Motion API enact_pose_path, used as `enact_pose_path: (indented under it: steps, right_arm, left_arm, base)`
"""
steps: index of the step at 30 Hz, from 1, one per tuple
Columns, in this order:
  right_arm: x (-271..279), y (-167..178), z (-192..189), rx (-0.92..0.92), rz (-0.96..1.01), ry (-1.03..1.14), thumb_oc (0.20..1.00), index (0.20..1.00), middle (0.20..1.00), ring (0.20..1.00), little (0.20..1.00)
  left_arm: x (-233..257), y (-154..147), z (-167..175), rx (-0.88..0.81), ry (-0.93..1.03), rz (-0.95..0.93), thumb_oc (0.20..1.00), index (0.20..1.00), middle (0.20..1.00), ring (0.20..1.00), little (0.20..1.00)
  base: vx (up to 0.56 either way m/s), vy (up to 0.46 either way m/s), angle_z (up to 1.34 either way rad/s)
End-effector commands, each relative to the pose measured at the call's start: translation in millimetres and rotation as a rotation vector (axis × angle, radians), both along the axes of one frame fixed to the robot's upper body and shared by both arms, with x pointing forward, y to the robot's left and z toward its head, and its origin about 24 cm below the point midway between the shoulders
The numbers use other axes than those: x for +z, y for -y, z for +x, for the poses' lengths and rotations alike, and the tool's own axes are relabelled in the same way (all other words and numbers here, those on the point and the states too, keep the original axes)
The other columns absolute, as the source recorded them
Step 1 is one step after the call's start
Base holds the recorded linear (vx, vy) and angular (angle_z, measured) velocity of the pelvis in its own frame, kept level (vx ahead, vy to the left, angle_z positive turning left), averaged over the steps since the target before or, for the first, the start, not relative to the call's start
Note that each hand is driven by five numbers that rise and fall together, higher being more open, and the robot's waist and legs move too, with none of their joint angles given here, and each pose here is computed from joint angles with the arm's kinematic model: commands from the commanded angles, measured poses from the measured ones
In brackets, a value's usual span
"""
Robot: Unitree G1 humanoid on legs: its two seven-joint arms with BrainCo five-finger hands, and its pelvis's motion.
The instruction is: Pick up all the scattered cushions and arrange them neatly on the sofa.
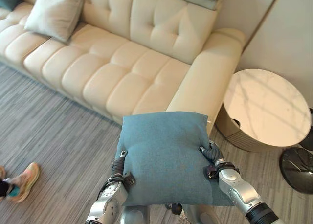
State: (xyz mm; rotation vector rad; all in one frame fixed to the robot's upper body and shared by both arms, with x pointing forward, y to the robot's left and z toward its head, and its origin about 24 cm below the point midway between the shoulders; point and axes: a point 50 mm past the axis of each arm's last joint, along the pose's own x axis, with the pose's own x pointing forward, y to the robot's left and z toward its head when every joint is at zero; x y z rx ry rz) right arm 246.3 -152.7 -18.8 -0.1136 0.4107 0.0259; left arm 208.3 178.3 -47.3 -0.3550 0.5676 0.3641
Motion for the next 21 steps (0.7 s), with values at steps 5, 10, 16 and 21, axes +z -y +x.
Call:
enact_pose_path:
  steps: [5, 10, 16, 21]
  right_arm:
    - [38, -27, 11, 0.065, 0.158, 0.18, 0.2, 0.2, 0.2, 0.2, 0.2]
    - [34, -33, 9, 0.076, 0.149, 0.16, 0.2, 0.2, 0.2, 0.2, 0.2]
    - [39, -43, 12, 0.11, 0.155, 0.178, 0.2, 0.2, 0.2, 0.2, 0.2]
    - [42, -45, 14, 0.104, 0.162, 0.193, 0.2, 0.2, 0.2, 0.2, 0.2]
  left_arm:
    - [44, 40, 32, -0.152, 0.248, -0.089, 0.2, 0.2, 0.2, 0.2, 0.2]
    - [40, 34, 28, -0.132, 0.227, -0.059, 0.2, 0.2, 0.2, 0.2, 0.2]
    - [41, 24, 23, -0.099, 0.235, -0.033, 0.2, 0.2, 0.2, 0.2, 0.2]
    - [47, 24, 27, -0.104, 0.258, -0.004, 0.2, 0.2, 0.2, 0.2, 0.2]
  base:
    - [-0.1, 0.141, 1.05]
    - [0.01, 0.221, 0.62]
    - [0.06, 0.255, 0.0]
    - [0.09, 0.318, 0.09]
